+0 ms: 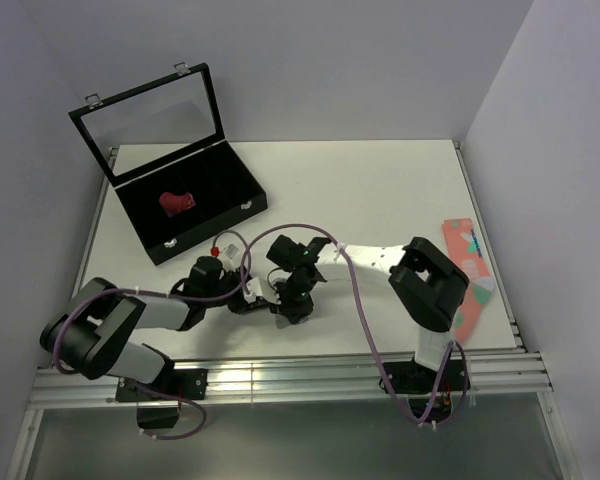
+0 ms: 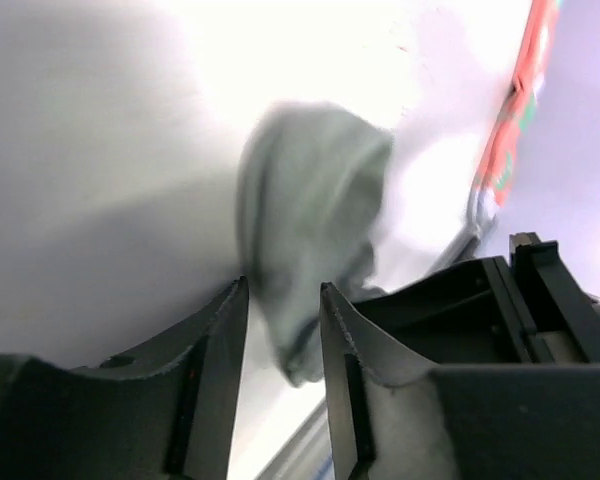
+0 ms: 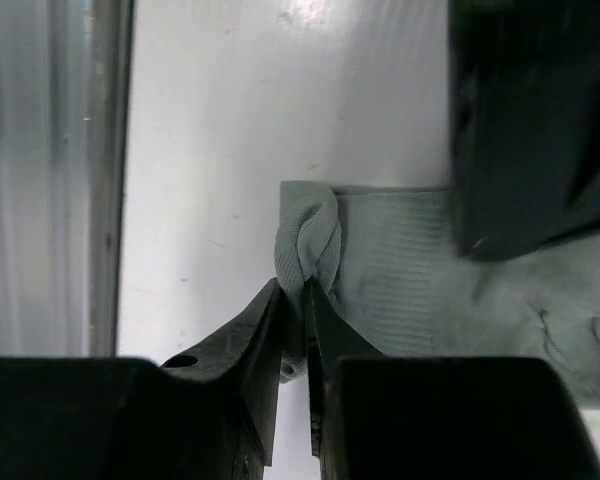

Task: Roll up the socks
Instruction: Roll the sock at the center of the board.

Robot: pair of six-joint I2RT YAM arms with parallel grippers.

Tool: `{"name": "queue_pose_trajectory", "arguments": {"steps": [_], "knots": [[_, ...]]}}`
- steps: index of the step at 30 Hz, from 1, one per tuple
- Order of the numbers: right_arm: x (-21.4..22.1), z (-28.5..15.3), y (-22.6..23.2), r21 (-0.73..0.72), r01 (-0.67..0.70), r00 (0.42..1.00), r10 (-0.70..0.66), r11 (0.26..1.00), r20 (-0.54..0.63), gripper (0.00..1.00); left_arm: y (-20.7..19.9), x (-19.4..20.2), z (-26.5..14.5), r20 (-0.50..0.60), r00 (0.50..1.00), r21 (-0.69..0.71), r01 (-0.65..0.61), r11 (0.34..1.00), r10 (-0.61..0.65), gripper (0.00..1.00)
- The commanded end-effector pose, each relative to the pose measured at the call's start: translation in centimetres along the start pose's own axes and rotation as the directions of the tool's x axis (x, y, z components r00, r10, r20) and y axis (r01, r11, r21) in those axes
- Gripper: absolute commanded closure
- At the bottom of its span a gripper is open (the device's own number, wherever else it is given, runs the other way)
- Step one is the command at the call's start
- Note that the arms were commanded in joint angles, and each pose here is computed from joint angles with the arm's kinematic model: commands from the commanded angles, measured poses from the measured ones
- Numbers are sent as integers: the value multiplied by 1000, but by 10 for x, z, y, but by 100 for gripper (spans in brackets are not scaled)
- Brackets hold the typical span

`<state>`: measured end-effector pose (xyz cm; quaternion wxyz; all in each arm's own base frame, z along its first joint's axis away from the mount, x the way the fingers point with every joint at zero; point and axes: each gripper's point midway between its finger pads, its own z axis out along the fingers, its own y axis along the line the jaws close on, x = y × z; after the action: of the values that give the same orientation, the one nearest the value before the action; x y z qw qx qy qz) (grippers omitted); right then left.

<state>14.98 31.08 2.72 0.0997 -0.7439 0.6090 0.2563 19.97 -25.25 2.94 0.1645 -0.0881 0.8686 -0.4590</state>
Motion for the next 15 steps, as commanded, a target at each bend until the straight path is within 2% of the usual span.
{"name": "queue_pose_trajectory", "arguments": {"steps": [1,10,15], "knots": [[0,-8,22,-154,-88,996,86,984,-16,82,21,-11,-11,138,990,-68,-1,998,10,61],[-3,-8,15,-352,-262,963,269,899,-29,82,19,-22,-39,336,941,-37,-31,999,42,68],[-7,-5,0,-421,-357,928,368,834,-58,82,-5,-19,-47,396,906,-9,-160,987,151,76]]}}
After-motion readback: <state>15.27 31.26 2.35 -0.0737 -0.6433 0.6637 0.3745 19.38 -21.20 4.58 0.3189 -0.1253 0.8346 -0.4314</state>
